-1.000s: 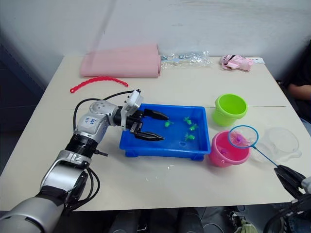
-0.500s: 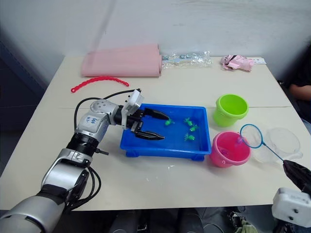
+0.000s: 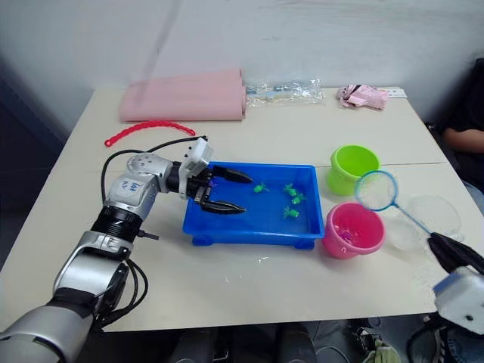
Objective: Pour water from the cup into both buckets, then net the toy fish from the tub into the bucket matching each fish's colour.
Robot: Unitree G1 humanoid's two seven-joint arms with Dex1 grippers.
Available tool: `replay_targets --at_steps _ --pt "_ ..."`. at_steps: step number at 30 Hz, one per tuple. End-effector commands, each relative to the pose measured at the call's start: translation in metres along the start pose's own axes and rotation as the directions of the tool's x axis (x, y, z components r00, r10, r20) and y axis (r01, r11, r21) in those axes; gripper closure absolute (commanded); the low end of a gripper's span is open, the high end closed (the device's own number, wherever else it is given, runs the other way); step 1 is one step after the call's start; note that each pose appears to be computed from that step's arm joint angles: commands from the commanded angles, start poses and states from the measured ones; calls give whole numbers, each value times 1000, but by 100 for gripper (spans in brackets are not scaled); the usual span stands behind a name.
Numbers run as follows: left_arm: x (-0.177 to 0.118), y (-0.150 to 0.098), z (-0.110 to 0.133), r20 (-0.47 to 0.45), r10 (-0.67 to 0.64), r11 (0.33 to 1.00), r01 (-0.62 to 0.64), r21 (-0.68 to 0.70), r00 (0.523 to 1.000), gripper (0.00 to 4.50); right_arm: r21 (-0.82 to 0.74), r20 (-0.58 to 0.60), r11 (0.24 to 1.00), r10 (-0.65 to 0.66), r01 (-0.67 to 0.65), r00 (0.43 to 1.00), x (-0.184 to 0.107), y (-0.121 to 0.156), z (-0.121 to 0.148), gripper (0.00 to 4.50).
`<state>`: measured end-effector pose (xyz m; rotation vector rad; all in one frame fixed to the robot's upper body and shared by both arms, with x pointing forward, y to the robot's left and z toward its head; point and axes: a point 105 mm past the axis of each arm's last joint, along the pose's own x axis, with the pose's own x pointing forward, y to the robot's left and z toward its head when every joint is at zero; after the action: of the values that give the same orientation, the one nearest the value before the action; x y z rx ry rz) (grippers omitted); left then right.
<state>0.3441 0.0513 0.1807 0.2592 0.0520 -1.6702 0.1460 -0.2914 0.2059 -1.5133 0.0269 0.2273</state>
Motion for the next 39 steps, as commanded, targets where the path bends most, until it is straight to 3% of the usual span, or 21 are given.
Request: replay_targets --at_steps 1,5,8,10,15,21,25,31,37,39 --pt "-58 0 -13 -66 178 983 -181 -36 982 3 693 356 657 46 -297 933 49 -8 37 450" --pt "-85 -9 -19 -104 271 960 -277 -49 957 3 716 551 464 85 -523 830 89 -5 75 450" --pt "-105 -19 -22 -134 342 935 -351 -48 930 3 641 674 370 150 -673 724 105 1 102 450" --pt "-114 -25 -23 -151 380 919 -391 -45 912 3 618 709 313 176 -721 683 117 4 113 450" --pt "-138 -44 -25 -182 490 861 -506 -54 853 3 536 747 252 302 -806 592 153 28 139 450" --pt "-146 -58 -24 -196 561 810 -582 -67 804 3 490 749 235 379 -840 543 182 40 161 450" --pt "-148 -66 -20 -193 596 784 -617 -68 779 3 503 709 286 403 -815 579 213 45 171 450" --pt "-149 -68 -17 -194 617 767 -638 -66 763 3 542 692 352 330 -764 643 244 34 186 450" --pt "-148 -63 -14 -182 626 763 -644 -58 758 3 625 669 349 222 -699 709 262 17 192 450" --pt "-147 -61 -13 -174 625 765 -641 -55 761 3 648 675 309 191 -696 713 261 12 192 450"
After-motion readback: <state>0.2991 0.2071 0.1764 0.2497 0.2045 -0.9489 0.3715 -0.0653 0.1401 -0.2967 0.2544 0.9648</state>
